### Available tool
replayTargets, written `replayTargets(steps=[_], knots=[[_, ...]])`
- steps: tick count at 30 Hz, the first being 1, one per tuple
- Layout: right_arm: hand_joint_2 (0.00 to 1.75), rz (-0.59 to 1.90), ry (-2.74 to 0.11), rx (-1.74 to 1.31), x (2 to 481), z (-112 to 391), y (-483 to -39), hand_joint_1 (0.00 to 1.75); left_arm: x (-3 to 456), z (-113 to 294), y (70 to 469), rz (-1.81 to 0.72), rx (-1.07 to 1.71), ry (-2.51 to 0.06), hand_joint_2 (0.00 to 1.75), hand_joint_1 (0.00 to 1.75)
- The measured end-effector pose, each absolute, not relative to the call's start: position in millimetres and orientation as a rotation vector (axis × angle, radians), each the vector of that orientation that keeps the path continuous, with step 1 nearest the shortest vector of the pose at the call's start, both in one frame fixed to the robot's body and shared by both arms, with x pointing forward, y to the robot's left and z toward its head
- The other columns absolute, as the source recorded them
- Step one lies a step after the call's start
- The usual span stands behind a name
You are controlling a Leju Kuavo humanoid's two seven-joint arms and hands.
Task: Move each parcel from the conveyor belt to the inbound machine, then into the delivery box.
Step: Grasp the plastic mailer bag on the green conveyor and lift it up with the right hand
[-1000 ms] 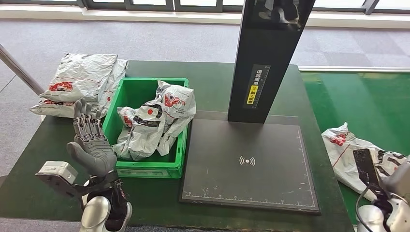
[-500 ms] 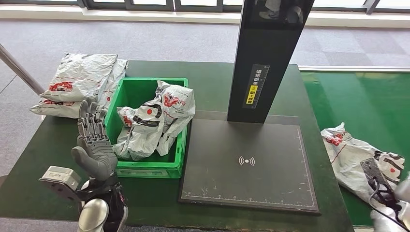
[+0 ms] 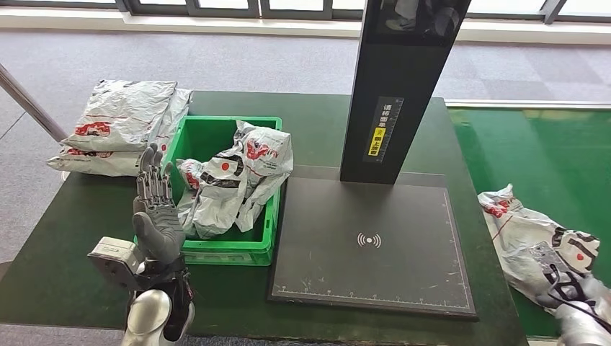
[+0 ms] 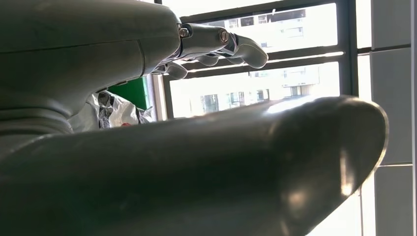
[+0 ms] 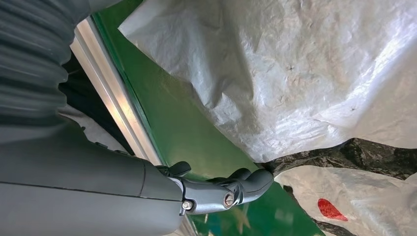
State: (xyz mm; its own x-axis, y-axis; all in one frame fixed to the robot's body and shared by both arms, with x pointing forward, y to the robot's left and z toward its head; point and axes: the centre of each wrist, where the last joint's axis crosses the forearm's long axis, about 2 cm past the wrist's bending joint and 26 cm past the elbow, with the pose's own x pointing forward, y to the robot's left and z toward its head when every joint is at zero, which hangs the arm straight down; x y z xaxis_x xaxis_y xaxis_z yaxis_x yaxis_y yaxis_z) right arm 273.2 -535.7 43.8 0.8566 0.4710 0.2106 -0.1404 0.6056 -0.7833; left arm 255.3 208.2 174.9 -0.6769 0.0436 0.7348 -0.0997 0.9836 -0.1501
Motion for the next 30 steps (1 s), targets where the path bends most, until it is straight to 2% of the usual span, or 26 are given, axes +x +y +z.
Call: replayTargets(steps=[20, 26, 30], knots=[[1.75, 0.487, -0.584, -0.726, 290, 41, -511, 1.75, 271, 177, 206, 0.203, 0.050, -2.281, 0.00, 0.00], [1.75, 0.394, -0.843, -0.787, 295, 37, -493, 1.75, 270, 178, 207, 0.218, 0.072, -2.277, 0.00, 0.00], [1.75, 0.212, -1.161, -0.942, 303, 44, -480, 1.75, 270, 181, 207, 0.229, 0.082, -2.275, 0.00, 0.00]])
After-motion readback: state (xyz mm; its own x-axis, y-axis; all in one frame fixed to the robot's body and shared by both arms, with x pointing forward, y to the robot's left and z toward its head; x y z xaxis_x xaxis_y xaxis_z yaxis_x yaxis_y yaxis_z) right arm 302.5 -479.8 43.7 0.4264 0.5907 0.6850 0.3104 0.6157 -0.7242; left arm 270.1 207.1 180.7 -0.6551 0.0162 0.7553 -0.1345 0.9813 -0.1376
